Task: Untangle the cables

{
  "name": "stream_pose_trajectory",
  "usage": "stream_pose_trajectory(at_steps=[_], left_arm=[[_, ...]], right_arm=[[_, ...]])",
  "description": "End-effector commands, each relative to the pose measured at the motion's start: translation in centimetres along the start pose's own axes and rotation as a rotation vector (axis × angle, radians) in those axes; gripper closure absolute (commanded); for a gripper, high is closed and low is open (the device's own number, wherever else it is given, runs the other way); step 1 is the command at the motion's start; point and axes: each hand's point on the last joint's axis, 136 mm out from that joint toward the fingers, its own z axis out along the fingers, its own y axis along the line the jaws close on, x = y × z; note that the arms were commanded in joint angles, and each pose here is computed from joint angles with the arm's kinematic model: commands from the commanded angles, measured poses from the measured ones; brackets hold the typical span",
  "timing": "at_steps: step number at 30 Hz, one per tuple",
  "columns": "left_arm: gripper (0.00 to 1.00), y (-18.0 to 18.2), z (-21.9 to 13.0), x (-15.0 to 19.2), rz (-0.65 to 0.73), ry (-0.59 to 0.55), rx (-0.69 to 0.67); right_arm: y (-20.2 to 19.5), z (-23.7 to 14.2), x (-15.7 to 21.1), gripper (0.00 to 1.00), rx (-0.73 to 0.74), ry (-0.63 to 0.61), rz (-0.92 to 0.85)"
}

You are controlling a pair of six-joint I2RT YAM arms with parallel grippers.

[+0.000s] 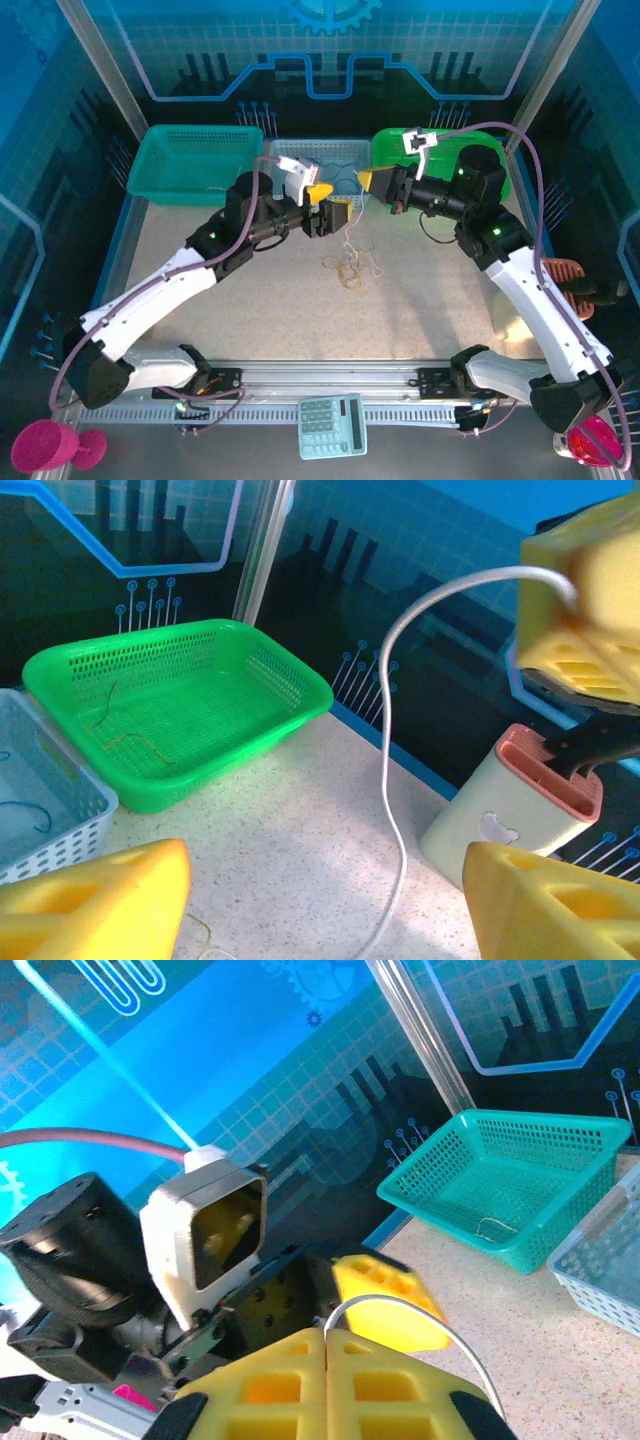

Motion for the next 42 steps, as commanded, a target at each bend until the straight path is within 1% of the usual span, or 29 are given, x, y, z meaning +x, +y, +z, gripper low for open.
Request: stream_pose_trajectory(at_steps=[1,6,9,13,16,21,25,26,29,30,31,32,33,34,36,37,39,42], left_arm=[[0.31,-1.0,0.4,-1.3,0.039,0.002,0.07],[0.36,-2.1,1.0,-2.4,0.031,-0.008,0.146],[0.38,-2.4,1.3,-2.5,0.018,-0.002,0.174],[0.43,-2.4,1.8,-2.4,0.01,-0.003,0.185],[0.45,-2.5,2.1,-2.5,0.005,-0.007,0.197],[0.53,-2.5,2.5,-2.7,-0.001,-0.016,0.207],[0.67,-2.6,2.6,-3.1,-0.006,-0.031,0.213],[0.73,-2.5,2.6,-3.1,-0.01,-0.035,0.212],[0.98,-2.5,2.5,-3.8,-0.021,-0.057,0.214],[1.0,-2.5,2.4,-4.1,-0.025,-0.067,0.21],[1.0,-2.3,2.3,-4.5,-0.03,-0.082,0.197],[1.0,-2.1,2.1,-4.9,-0.036,-0.097,0.179],[1.0,-1.8,1.9,-5.5,-0.041,-0.117,0.157],[1.0,-1.5,1.5,-6.1,-0.048,-0.139,0.137],[1.0,-1.3,0.7,-7.6,-0.057,-0.183,0.119],[1.0,-1.4,0.3,-8.2,-0.061,-0.201,0.115],[1.0,-1.5,-0.3,-9.6,-0.065,-0.232,0.11],[1.0,-2.1,-1.1,-11.5,-0.072,-0.268,0.12]], right_arm=[[2.2,-0.1,-0.3,1.0,-0.066,0.014,-0.036],[2.5,0.1,0.0,1.0,-0.079,0.026,-0.037],[2.7,0.3,0.1,1.0,-0.085,0.031,-0.036],[3.1,0.3,0.1,1.0,-0.095,0.033,-0.041],[3.4,0.3,0.2,1.0,-0.101,0.034,-0.044],[3.6,0.3,0.3,1.0,-0.104,0.035,-0.045],[3.5,0.3,0.4,1.0,-0.099,0.033,-0.045],[3.5,0.3,0.5,1.0,-0.096,0.034,-0.044],[3.4,0.2,0.6,1.0,-0.089,0.034,-0.046],[3.2,0.1,0.5,1.0,-0.078,0.03,-0.047],[3.1,-0.1,0.4,0.93,-0.068,0.023,-0.049],[2.8,-0.2,0.4,0.83,-0.055,0.017,-0.05],[2.4,-0.5,0.3,0.67,-0.038,0.006,-0.05],[1.8,-0.8,0.3,0.53,-0.012,-0.008,-0.049],[0.8,-1.3,0.5,0.36,0.03,-0.031,-0.05],[-0.1,-1.4,0.7,0.3,0.058,-0.044,-0.05],[-1.5,-1.4,1.7,0.22,0.094,-0.046,-0.052],[-3.6,-0.8,3.4,0.15,0.134,-0.03,-0.055]])
